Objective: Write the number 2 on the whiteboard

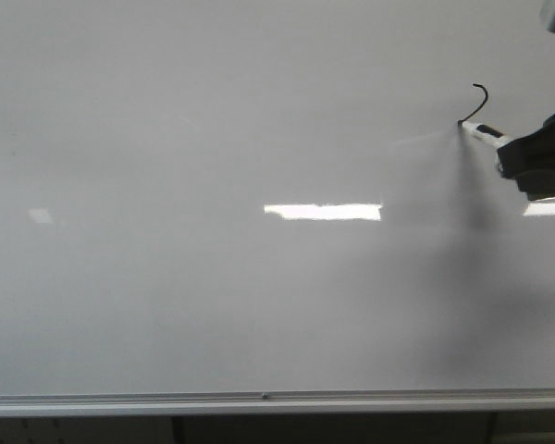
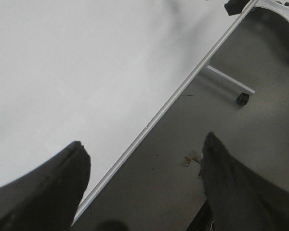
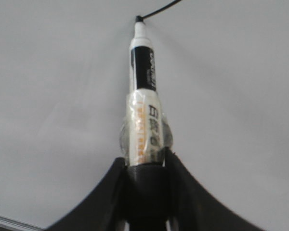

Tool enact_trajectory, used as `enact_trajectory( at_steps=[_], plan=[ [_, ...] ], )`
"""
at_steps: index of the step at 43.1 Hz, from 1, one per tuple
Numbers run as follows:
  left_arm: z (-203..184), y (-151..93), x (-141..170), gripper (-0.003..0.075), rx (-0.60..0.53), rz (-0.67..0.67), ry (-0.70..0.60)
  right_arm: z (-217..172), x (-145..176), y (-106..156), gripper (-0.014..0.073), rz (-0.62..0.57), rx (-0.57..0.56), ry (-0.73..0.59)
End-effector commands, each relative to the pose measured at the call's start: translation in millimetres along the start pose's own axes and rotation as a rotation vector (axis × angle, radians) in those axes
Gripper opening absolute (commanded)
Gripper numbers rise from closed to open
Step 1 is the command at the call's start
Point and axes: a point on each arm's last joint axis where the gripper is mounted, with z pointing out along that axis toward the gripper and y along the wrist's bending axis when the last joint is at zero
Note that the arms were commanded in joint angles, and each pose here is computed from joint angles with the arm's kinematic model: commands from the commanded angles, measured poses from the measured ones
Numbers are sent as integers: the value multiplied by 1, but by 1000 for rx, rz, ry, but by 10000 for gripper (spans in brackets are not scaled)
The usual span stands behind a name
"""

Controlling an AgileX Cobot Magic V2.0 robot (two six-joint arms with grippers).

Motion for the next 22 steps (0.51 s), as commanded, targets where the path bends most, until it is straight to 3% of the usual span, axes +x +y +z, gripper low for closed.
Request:
enact_trajectory(
  at_steps=[1,14,22],
  plan=[
    [-8,0,-12,472,-13,-24,-93,-4,-19,-1,-68,-8,12,-107],
    [-8,0,-12,472,-13,-24,-93,-4,-15,-29,-68,47,103,-77],
    [-8,0,-12,472,-13,-24,-93,-17,-24,-24,-68,42,84,-118]
  ],
)
